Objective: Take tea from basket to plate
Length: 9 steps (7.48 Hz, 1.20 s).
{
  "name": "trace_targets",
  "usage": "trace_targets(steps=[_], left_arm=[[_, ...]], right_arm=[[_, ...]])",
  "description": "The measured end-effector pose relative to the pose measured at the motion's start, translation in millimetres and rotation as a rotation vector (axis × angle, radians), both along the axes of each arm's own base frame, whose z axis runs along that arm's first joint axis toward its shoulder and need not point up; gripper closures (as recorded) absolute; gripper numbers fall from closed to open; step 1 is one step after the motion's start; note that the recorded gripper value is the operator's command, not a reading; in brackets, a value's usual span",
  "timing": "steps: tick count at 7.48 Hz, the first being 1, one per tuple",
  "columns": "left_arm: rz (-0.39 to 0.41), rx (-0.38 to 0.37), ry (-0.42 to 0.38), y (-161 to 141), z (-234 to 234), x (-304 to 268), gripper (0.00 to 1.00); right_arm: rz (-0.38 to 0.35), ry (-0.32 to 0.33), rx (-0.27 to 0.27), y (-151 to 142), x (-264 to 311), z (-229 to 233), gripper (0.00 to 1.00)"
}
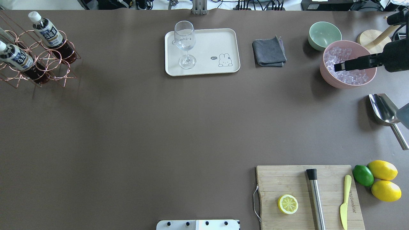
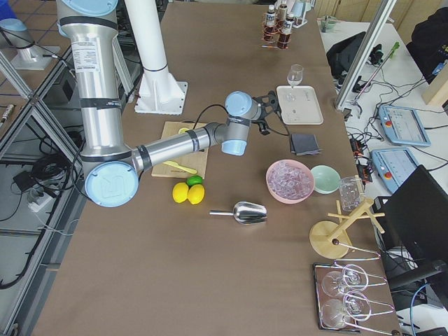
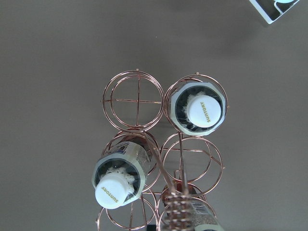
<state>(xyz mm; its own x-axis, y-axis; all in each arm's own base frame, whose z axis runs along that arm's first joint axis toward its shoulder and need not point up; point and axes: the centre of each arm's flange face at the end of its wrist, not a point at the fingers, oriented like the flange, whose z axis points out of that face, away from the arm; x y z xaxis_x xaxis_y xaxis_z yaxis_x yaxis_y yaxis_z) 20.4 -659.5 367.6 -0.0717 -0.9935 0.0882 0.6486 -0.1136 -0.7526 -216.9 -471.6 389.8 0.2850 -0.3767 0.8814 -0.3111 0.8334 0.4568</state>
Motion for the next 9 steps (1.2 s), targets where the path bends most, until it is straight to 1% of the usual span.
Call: trace_targets(steps=[1, 2, 3, 4, 6, 7, 9], left_arm=[[-0.002, -0.005, 0.004, 15.8, -22.8, 13.3, 1.0], [-0.006, -0.012, 0.009, 39.6, -50.8, 31.0, 1.0], [-0.012, -0.02, 0.018, 62.7, -83.8, 57.1, 1.0], [-0.019, -0.032, 0.033, 86.5, -120.4, 87.6, 1.0], [-0.011, -0.069, 0.075, 130.1, -192.1, 157.6, 1.0], [0.01, -0.064, 0.102, 150.9, -230.0, 189.2, 1.0], [0.004, -0.054, 0.108, 190.9, -300.6, 251.3, 1.0]], right_arm=[[0.012, -0.088, 0.067, 17.0, -35.6, -19.6, 0.0], [-0.012, -0.153, 0.16, 36.9, -69.5, -36.5, 0.0], [-0.029, -0.159, 0.301, 49.4, -92.6, -43.7, 0.0], [-0.037, -0.136, 0.437, 56.3, -105.7, -43.2, 0.0], [-0.045, -0.071, 0.653, 64.6, -126.5, -40.6, 0.0], [-0.033, -0.027, 0.722, 64.7, -134.3, -32.5, 0.0], [-0.021, 0.008, 0.786, 63.7, -144.3, -5.5, 0.0]])
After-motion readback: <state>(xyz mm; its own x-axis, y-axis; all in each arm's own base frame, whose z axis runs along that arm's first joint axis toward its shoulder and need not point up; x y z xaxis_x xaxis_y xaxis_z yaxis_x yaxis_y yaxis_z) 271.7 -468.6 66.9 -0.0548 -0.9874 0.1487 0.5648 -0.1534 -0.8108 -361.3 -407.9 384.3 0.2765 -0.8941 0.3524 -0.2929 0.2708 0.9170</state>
